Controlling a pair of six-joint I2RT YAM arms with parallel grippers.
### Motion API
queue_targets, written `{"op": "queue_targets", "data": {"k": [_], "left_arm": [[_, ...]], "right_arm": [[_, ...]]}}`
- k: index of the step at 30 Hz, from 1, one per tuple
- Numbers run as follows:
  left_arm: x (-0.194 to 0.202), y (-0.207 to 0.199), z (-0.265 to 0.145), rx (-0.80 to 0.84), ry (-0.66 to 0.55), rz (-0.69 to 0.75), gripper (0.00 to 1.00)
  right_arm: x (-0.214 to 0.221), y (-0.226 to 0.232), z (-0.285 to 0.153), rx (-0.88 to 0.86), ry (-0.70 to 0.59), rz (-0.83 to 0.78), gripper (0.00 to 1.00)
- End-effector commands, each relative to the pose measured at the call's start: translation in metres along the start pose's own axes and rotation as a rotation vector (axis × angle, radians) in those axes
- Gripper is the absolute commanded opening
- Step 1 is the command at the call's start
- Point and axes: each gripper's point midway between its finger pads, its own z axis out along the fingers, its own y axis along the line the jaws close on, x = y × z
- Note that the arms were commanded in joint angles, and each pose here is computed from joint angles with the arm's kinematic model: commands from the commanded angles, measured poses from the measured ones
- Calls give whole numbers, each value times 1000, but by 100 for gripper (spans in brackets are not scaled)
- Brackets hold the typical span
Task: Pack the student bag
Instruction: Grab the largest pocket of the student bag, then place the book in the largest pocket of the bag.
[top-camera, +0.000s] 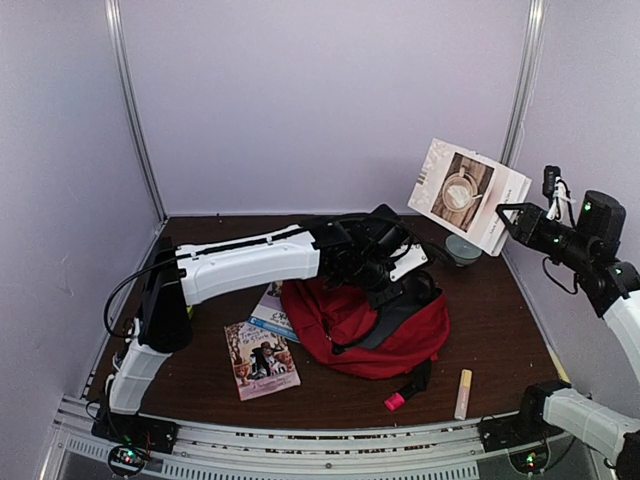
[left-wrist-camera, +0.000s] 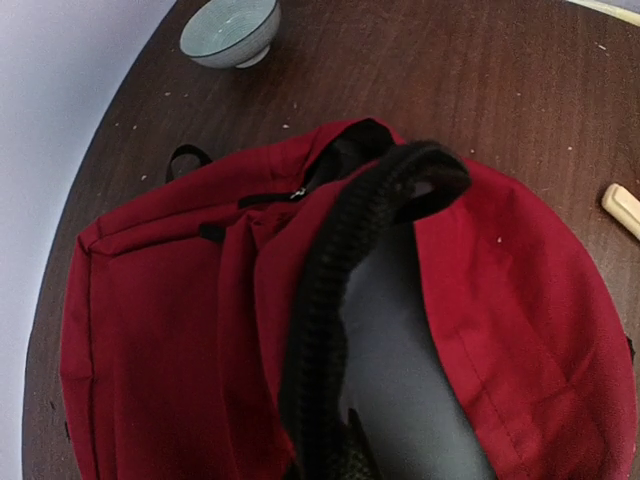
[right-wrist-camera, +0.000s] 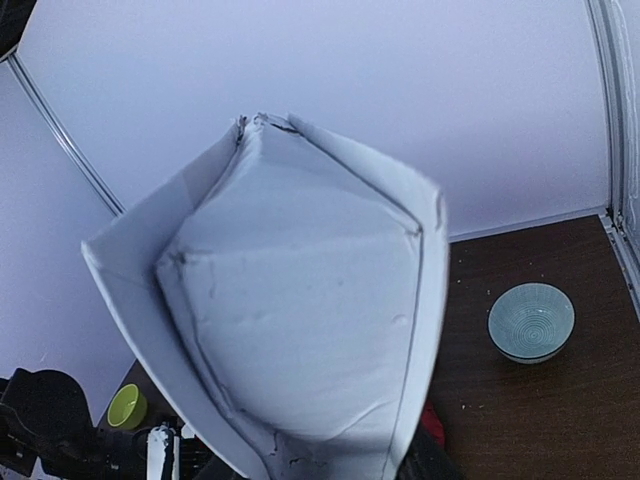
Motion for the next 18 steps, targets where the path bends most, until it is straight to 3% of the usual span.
{"op": "queue_targets", "data": {"k": [1, 8, 12, 18], "left_arm": [[-27, 69, -61, -121, -130, -157, 0], [-32, 176, -128, -283, -297, -330, 0], [-50, 193, -148, -310, -402, -308, 0], [-68, 205, -158, -339, -472, -346, 0]], "right_arm": [[-33, 29, -25, -56, -81, -25, 20], [-16, 68, -47, -222, 70, 6, 22], [-5, 80, -55, -298, 108, 65, 22], [42, 70, -40, -368, 203, 276, 19]]}}
